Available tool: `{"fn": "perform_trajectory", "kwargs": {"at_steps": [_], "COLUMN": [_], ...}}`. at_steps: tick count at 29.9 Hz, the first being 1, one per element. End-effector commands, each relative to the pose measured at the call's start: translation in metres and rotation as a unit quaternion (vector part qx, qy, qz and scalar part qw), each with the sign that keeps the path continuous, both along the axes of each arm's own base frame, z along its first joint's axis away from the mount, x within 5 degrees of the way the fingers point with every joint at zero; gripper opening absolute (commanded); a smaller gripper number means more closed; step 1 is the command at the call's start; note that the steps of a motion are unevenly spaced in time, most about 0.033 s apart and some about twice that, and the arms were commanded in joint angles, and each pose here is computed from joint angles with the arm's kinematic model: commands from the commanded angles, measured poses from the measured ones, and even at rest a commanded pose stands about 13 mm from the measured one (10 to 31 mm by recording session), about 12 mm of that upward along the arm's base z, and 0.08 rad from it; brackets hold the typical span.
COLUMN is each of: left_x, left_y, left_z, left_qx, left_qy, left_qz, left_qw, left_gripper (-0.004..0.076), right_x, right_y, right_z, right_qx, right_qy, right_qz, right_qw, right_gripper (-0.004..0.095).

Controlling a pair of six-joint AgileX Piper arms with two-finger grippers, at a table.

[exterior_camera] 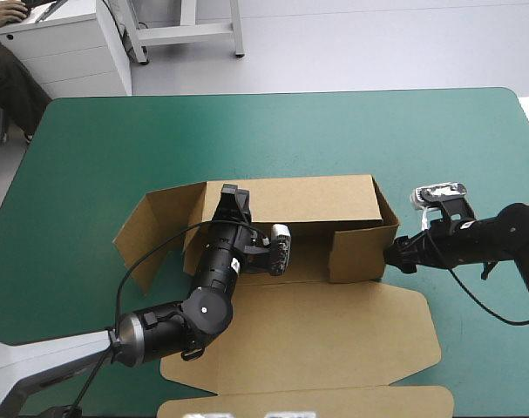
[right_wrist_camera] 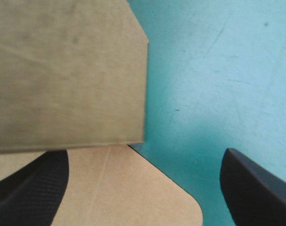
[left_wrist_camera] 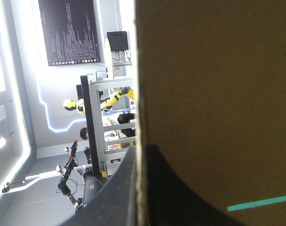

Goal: Fold the box

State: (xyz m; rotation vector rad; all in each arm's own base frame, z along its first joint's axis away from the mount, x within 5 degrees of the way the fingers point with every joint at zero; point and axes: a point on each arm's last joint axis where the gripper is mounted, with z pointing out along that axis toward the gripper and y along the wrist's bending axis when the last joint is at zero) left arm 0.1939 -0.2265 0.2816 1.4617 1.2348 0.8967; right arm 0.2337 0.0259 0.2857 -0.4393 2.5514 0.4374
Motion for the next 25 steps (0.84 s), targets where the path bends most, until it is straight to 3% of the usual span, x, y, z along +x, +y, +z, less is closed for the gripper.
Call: {"fn": "perform_trajectory", "kwargs": {"at_steps": [1,4,9,16,25], "left_x": [-0.002,-0.002,-0.002,-0.002,-0.002], "left_y": [0.002,0.002,0.002,0.002,0.002], "left_z": [0.024,0.025,0.025,0.025,0.025], "left_qx": [-0.011,-0.01,-0.01,-0.01,-0.01], "left_qy": [-0.059,-0.06,-0.061,-0.061,-0.061], "left_qz": [-0.007,-0.008,-0.008,-0.008,-0.008], "left_qw": [0.998,0.998,0.998,0.998,0.998], "left_gripper": [-0.001,-0.001,-0.001,-0.001,-0.001], "right_x": [-0.002,-0.001,0.002,-0.003,-0.025], "right_y": [0.007,0.011,0.01,0.012,0.035], "right_z": [0.01,0.007,0.007,0.005,-0.003], "right_qx": [0.033,0.053,0.044,0.062,0.041], "right_qy": [-0.062,-0.088,-0.108,-0.128,-0.201], "right_qz": [0.034,0.046,0.048,0.044,0.027], "right_qw": [0.997,0.994,0.992,0.989,0.978], "right_gripper": [0.0791,0.0791,0.0791,0.0791,0.0791]}}
